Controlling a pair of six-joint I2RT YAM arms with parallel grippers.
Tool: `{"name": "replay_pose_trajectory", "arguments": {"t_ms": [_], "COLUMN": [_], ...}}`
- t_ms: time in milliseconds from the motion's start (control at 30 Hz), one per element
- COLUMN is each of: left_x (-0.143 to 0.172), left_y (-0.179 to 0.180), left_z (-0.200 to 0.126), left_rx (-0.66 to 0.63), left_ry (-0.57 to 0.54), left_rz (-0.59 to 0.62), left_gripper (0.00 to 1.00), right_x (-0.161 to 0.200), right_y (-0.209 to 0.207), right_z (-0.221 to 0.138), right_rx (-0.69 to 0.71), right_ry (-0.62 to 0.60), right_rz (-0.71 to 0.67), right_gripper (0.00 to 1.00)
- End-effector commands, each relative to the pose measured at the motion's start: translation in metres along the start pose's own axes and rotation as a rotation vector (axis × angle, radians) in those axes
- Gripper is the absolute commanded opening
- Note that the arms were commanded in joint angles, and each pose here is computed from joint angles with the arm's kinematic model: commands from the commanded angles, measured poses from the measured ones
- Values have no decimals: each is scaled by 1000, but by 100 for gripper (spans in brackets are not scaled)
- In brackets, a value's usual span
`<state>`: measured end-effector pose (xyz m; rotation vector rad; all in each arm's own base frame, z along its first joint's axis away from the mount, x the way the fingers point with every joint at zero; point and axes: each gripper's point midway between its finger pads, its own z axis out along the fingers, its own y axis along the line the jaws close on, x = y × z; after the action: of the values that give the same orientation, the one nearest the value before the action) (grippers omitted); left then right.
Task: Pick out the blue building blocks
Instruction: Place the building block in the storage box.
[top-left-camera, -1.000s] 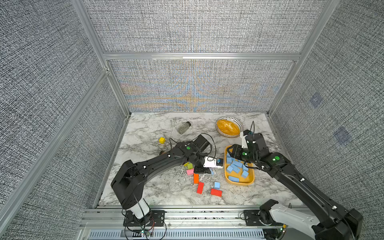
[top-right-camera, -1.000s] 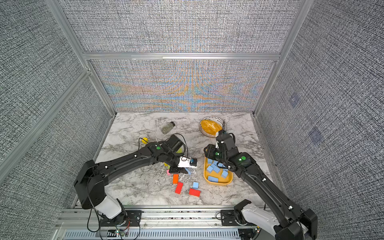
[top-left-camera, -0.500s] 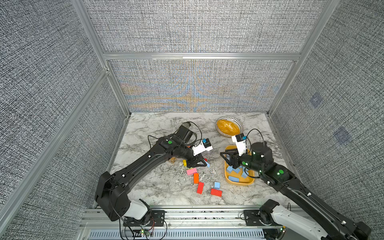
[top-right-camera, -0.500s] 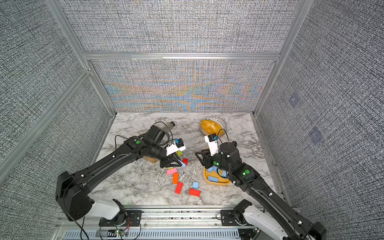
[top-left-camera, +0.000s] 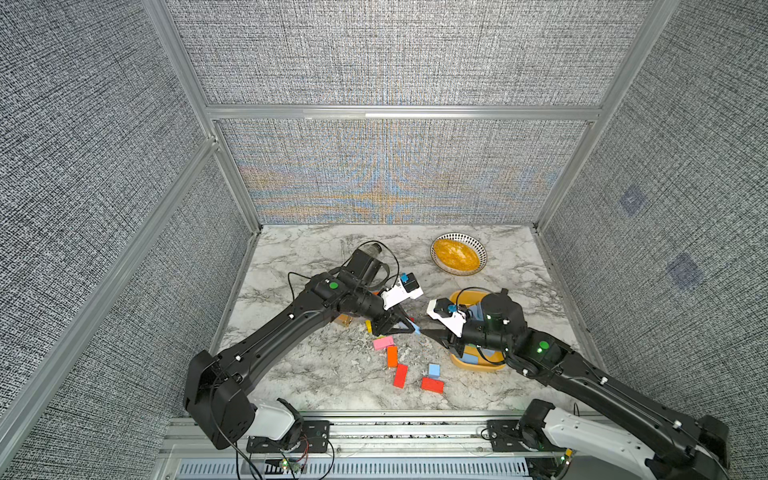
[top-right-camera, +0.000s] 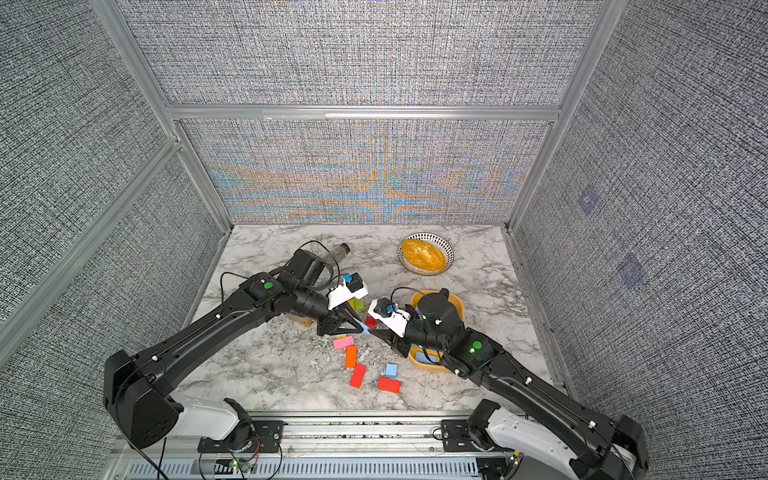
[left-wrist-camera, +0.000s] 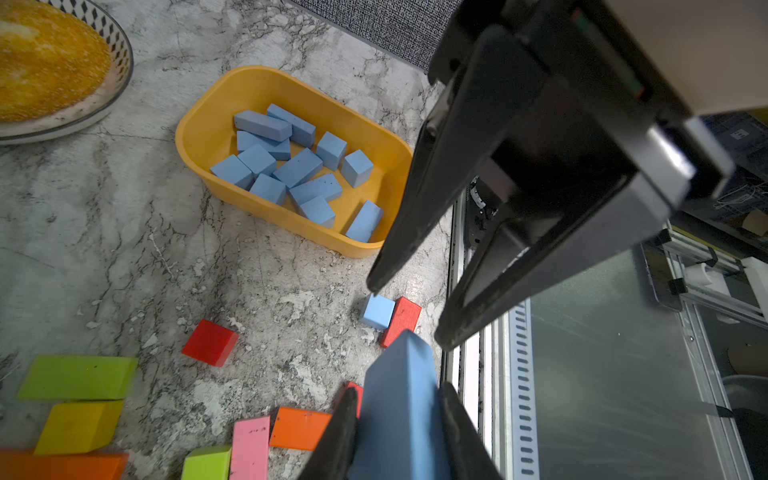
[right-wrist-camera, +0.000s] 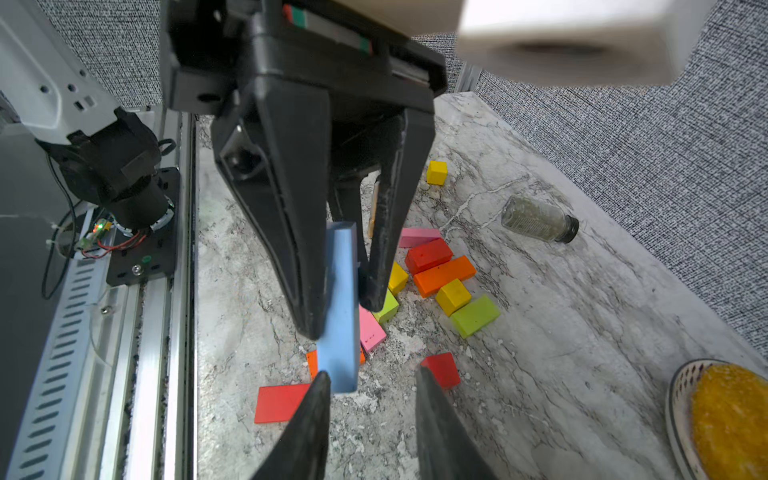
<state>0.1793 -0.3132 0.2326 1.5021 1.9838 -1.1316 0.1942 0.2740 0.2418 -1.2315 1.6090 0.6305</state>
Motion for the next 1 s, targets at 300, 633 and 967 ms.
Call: {"name": "replay_pose_trajectory", "arguments": {"t_ms": [300,633,967], "left_x": [-9,-16,-18], "left_y": [1,-14,-17], "left_z": [1,-2,-6], "left_rx": [12,90,80], "left_ry": [-42,-84,-94], "left_rz": [-56,-62,-57], "left_gripper": [0,0,21], "right_x": [-11,-13,-11], "right_y": [12,-1,1], "right_z": [5,11,4], "right_rx": [-21,40,36], "right_ry": [-40,-24,0], "right_rz": [-120,-95,-78], "right_gripper": [34,29,0]}}
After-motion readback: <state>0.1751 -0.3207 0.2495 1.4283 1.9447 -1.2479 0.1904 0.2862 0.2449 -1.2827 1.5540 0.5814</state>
